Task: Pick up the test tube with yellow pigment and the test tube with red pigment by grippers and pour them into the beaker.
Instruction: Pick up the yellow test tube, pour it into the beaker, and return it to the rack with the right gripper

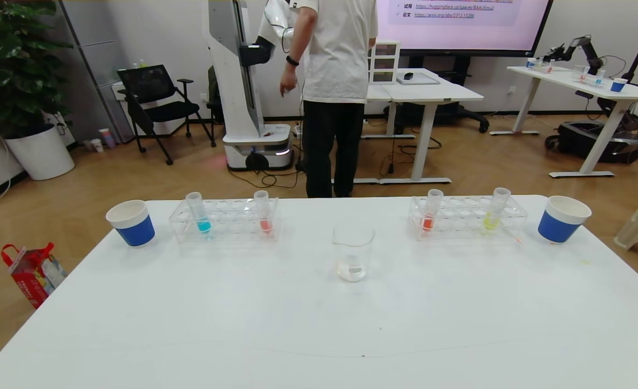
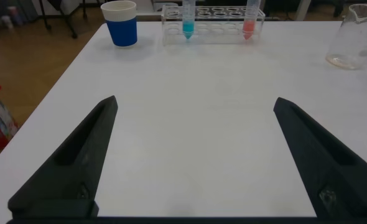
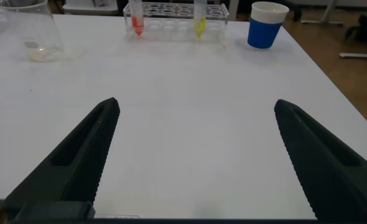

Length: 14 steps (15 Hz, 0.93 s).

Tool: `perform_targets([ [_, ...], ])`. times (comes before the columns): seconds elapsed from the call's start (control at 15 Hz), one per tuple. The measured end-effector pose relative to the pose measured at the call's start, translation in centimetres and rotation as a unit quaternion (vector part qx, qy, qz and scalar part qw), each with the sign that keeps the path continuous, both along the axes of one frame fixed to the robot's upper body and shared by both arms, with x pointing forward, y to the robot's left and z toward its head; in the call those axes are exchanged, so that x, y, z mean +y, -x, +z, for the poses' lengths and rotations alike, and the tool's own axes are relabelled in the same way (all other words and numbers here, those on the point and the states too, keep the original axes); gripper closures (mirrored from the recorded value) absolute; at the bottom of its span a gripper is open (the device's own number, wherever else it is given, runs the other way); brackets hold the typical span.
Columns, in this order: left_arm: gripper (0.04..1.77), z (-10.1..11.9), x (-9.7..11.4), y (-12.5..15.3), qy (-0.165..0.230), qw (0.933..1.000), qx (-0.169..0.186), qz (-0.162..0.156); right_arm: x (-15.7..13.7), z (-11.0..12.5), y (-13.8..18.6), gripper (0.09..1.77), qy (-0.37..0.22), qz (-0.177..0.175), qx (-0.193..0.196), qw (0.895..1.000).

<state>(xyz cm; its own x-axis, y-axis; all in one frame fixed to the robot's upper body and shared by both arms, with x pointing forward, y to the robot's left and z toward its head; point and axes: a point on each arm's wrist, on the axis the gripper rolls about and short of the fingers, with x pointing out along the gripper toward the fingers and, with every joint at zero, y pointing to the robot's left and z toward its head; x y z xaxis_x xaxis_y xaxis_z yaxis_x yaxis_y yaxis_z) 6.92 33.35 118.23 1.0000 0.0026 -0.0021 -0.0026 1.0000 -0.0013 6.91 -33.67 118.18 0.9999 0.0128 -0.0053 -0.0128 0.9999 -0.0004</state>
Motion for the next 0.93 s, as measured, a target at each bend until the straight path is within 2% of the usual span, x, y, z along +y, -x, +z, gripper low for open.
perform_targets([
  [0.2, 0.06, 0.0, 0.0, 0.0, 0.0, 1.0, 0.0, 0.0, 0.0, 0.4, 0.1, 0.12, 0.0, -0.01, -0.008, 1.0],
  [0.33, 0.06, 0.0, 0.0, 0.0, 0.0, 1.0, 0.0, 0.0, -0.1, 1.9, 0.5, 0.12, -0.001, -0.018, -0.028, 0.999],
  [0.47, 0.06, 0.0, 0.0, 0.0, 0.0, 1.0, 0.0, 0.0, -0.1, 4.0, 0.7, 0.12, -0.001, -0.02, -0.041, 0.999],
  [0.67, 0.06, 0.0, 0.0, 0.0, 0.0, 1.0, 0.0, 0.0, -0.1, 8.0, 0.0, 0.12, -0.001, -0.015, -0.039, 0.999],
  [0.8, 0.06, 0.0, 0.0, 0.0, 0.0, 1.0, 0.0, 0.0, -0.1, 10.3, -1.3, 0.12, -0.001, -0.009, -0.029, 1.0],
  [0.93, 0.06, 0.0, 0.0, 0.0, 0.0, 1.0, 0.0, 0.0, 0.0, 12.3, -3.5, 0.12, -0.002, -0.005, -0.038, 0.999],
])
